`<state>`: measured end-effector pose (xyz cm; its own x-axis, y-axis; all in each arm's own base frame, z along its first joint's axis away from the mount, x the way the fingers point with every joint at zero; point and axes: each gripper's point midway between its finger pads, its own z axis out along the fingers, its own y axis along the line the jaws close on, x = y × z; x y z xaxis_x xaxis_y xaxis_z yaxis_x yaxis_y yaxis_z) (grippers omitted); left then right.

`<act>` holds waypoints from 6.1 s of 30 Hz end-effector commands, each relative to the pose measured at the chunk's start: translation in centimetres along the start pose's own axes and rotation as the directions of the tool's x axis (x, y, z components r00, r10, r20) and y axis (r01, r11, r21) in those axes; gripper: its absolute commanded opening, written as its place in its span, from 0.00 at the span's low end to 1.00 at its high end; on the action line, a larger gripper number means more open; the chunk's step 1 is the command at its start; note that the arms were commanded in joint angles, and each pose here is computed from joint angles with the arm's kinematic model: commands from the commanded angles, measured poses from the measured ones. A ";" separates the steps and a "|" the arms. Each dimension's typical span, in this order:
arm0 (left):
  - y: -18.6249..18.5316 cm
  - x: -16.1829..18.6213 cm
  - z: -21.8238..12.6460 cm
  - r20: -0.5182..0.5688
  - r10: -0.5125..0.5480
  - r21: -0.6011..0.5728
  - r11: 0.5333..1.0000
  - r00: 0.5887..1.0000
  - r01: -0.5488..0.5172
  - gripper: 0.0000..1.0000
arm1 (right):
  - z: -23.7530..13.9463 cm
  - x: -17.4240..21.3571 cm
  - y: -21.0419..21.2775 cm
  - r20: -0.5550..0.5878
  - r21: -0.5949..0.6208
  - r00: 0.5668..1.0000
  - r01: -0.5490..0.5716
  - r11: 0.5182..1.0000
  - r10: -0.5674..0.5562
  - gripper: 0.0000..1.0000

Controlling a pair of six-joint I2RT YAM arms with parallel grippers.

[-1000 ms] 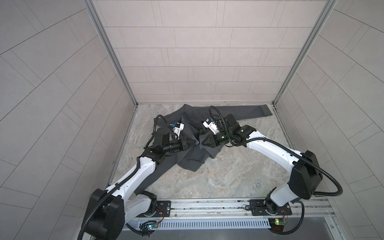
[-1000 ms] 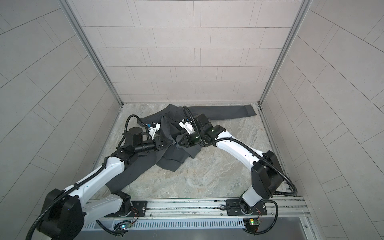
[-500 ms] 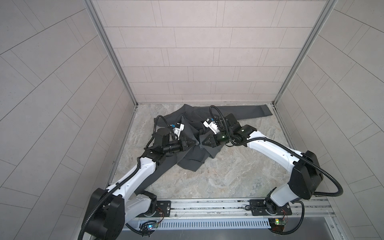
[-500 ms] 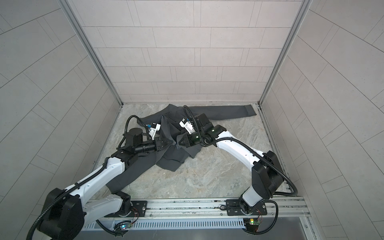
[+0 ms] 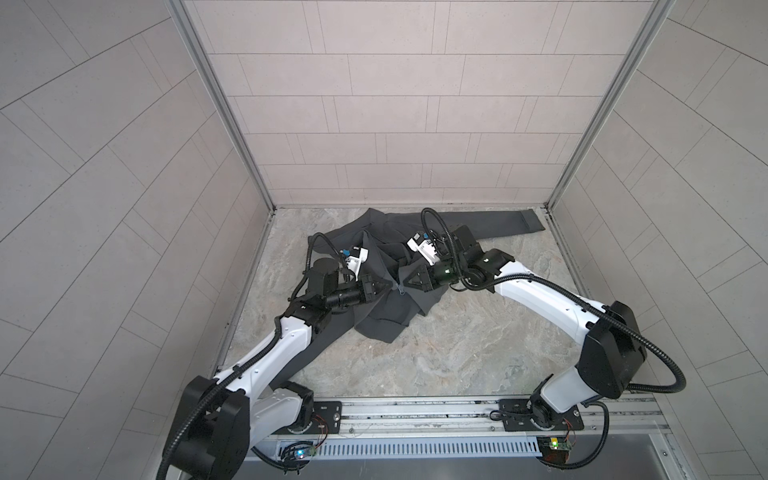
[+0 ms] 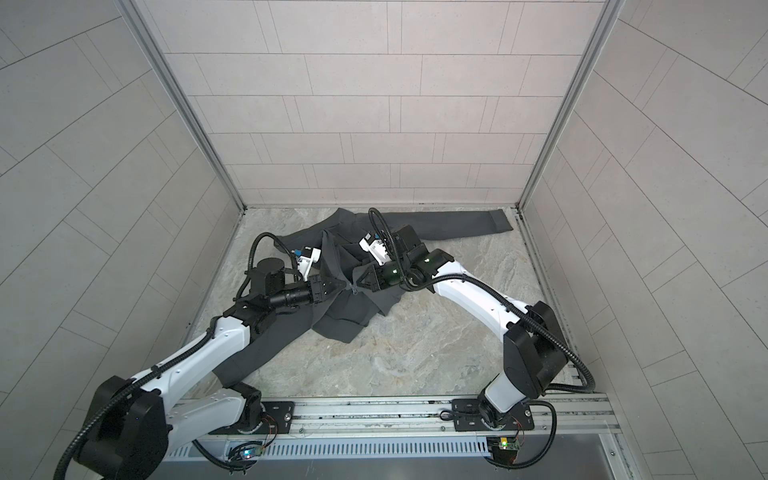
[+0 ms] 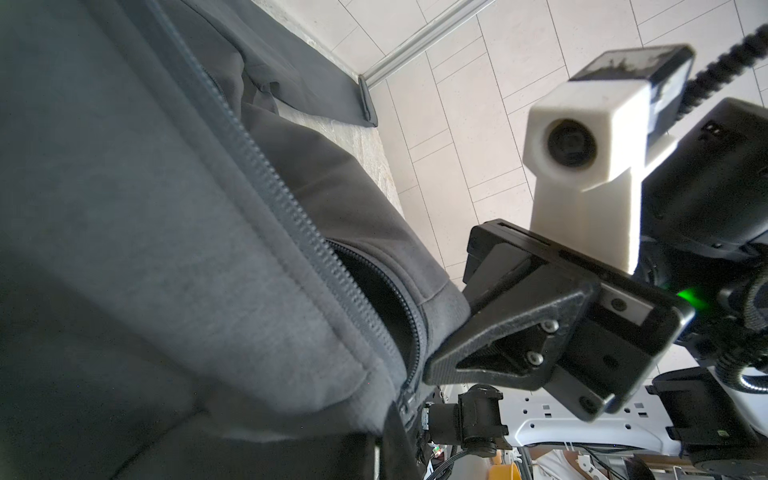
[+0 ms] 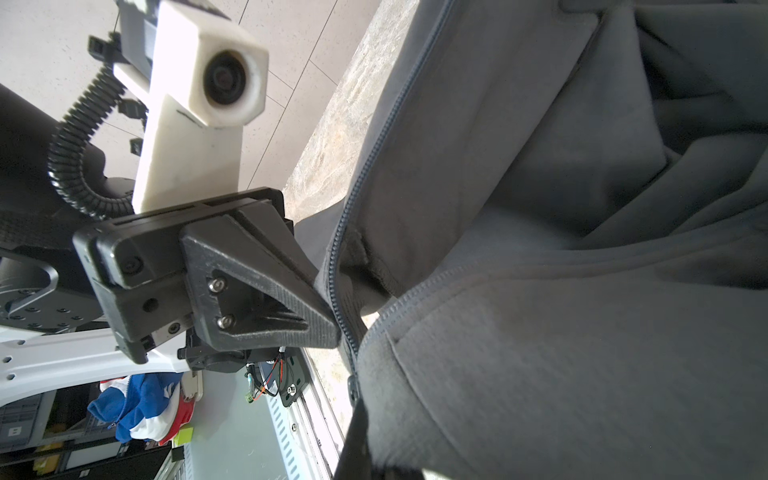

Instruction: Zip up the jacket

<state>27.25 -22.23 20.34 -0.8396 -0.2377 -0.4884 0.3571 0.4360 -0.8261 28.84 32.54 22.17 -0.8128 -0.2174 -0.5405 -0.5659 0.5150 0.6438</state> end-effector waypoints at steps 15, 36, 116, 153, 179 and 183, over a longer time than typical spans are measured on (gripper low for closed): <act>-1.6 -0.3 -0.3 0.020 0.034 0.072 0.997 0.999 -0.036 0.00 | -0.3 -1.4 1.3 0.045 -0.048 0.998 0.035 0.998 -0.033 0.00; -2.2 0.1 -0.1 0.011 0.021 0.120 0.992 1.000 -0.023 0.00 | 0.7 -1.7 1.2 0.040 -0.083 0.998 0.058 0.995 -0.055 0.00; -2.8 0.3 -0.2 0.143 -0.075 0.312 0.950 0.987 0.027 0.33 | 0.3 -0.3 0.2 0.005 -0.057 1.000 0.022 0.998 -0.021 0.00; 1.3 4.2 0.6 0.038 -0.024 0.081 0.997 0.999 0.020 0.00 | -1.1 -6.3 0.0 0.318 -0.168 0.915 -0.203 0.965 0.248 0.00; 2.7 9.0 2.2 -0.099 -0.124 0.006 0.992 0.987 0.125 0.00 | -5.2 2.0 -4.9 -0.016 0.458 0.970 0.222 0.861 -0.241 0.45; 2.8 9.8 2.2 -0.113 -0.131 -0.003 0.991 0.985 0.132 0.00 | -6.5 3.6 -2.1 -0.088 0.506 0.757 0.594 0.625 -0.648 0.52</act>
<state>21.69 -25.14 12.85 -0.9116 -0.2076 -0.3547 0.2475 0.4117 -0.8771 27.38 27.09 22.04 -0.5576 -0.3346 -0.7596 -0.6746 0.7159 0.1799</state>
